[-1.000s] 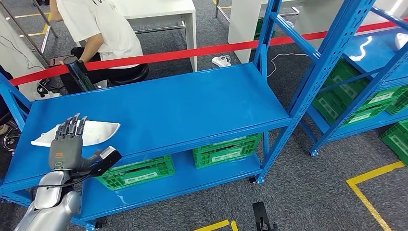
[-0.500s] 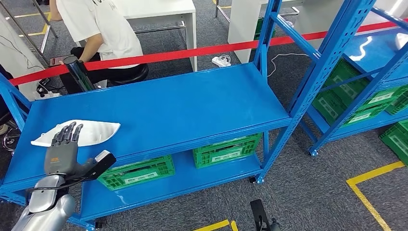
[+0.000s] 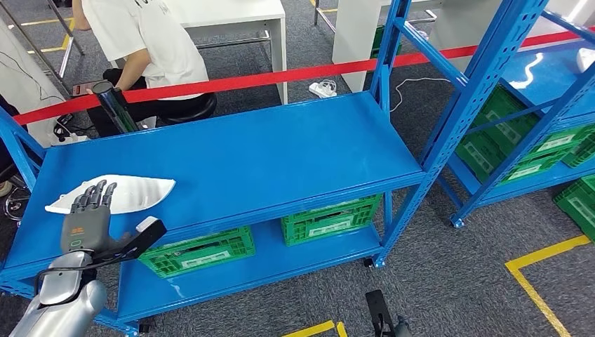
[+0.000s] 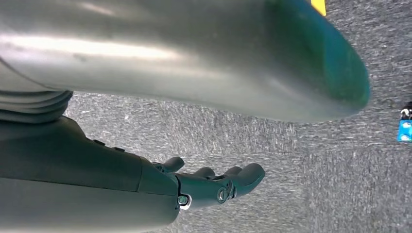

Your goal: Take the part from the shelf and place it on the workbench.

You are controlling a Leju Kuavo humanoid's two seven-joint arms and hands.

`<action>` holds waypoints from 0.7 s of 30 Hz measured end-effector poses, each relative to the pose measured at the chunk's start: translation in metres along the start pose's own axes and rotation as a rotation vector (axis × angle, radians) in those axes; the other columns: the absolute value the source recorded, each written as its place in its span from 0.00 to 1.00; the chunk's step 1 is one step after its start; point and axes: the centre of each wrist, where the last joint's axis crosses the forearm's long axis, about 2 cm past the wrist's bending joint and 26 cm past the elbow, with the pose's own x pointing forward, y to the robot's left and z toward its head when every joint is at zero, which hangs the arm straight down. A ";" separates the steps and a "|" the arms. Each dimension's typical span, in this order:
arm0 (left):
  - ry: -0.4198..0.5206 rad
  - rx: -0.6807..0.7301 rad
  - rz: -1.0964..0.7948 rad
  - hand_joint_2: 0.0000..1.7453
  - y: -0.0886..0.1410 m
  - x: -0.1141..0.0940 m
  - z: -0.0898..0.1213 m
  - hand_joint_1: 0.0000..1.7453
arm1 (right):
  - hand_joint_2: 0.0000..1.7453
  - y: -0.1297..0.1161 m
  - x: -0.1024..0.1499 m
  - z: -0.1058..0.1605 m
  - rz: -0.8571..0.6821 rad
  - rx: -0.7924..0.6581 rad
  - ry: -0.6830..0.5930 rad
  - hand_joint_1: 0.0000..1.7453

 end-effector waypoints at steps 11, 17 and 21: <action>0.008 0.006 -0.041 1.00 0.001 0.004 -0.001 0.37 | 0.00 0.000 0.000 0.000 0.010 -0.008 -0.008 0.00; -0.012 -0.033 -0.062 1.00 0.002 0.004 -0.003 1.00 | 0.00 -0.001 -0.002 0.000 0.012 -0.014 -0.008 0.00; -0.022 -0.045 -0.078 1.00 0.005 0.005 -0.006 1.00 | 0.00 -0.002 -0.003 0.000 0.008 -0.031 -0.020 0.00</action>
